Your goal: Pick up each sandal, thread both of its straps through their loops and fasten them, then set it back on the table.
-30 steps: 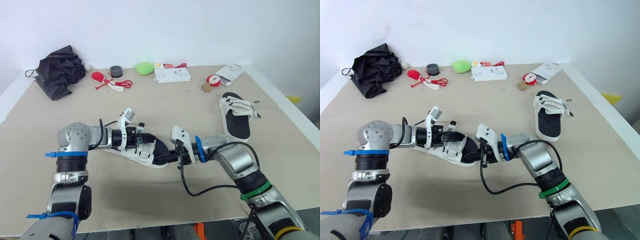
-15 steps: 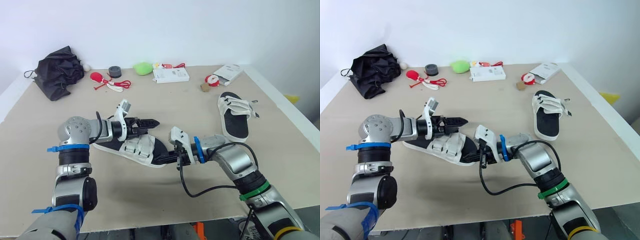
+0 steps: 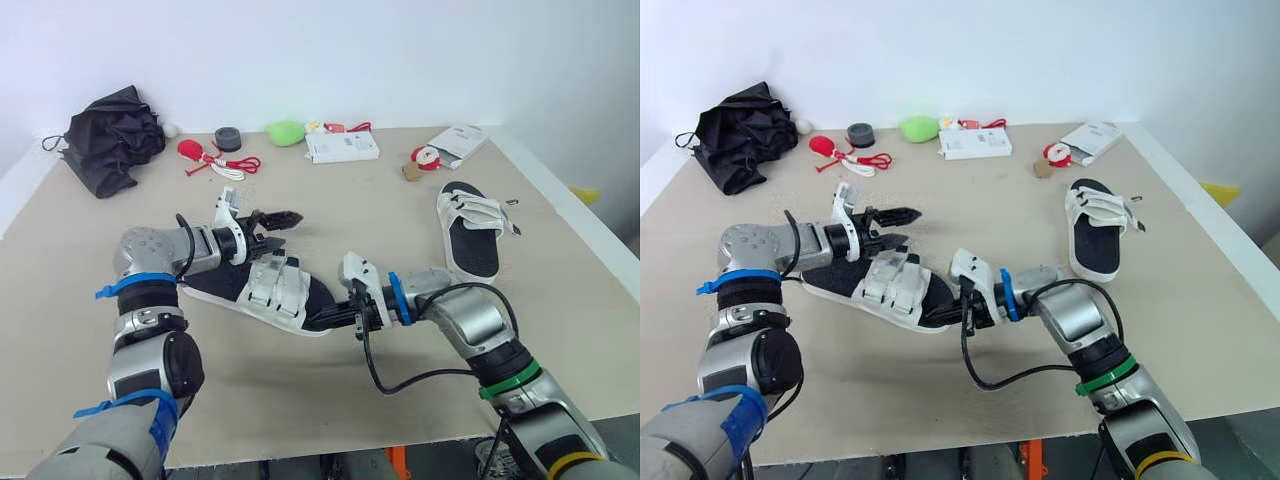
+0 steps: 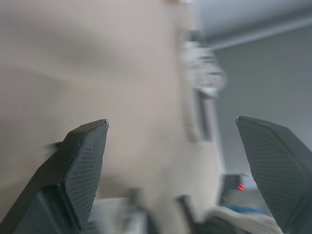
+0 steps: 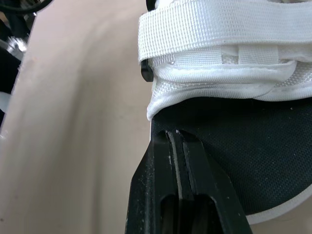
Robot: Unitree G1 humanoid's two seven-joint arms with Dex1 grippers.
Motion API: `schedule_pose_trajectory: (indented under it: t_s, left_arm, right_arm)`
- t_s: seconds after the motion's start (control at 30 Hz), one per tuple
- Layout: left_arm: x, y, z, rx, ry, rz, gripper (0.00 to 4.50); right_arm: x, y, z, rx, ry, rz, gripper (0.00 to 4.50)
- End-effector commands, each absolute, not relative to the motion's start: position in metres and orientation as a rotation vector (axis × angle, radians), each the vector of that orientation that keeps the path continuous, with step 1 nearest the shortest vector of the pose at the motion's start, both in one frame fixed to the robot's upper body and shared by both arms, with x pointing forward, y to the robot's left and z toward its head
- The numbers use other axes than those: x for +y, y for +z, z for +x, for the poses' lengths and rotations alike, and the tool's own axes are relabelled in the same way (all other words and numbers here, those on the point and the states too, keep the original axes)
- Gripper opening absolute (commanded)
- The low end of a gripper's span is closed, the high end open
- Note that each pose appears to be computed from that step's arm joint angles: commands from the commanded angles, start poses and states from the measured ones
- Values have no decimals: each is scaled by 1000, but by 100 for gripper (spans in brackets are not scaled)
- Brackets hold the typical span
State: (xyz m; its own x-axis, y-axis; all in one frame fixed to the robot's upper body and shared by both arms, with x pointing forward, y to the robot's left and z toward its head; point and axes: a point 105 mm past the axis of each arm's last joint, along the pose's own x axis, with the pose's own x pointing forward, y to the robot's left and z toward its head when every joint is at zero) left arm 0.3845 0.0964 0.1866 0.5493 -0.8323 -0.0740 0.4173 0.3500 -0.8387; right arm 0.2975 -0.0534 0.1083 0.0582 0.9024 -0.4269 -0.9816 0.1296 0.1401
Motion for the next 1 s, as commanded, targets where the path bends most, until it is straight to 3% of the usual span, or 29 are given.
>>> schedule_pose_trajectory:
  t_s: [0.03,0.27,0.47,0.63,1.0]
  left_arm:
    - [106,223,373,308,-1006,-697,433]
    - [127,214,334,76,-1175,-304,433]
    - [165,192,302,48,-1264,7,433]
    - [190,166,294,106,-1319,286,433]
    - [188,143,285,167,-1441,360,433]
  right_arm:
    - [-60,140,304,375,1428,-156,0]
    - [-65,180,299,234,1413,-45,0]
    - [-86,209,275,102,1357,-24,0]
    - [-100,221,252,14,1291,-20,0]
    - [-109,208,238,42,1148,40,0]
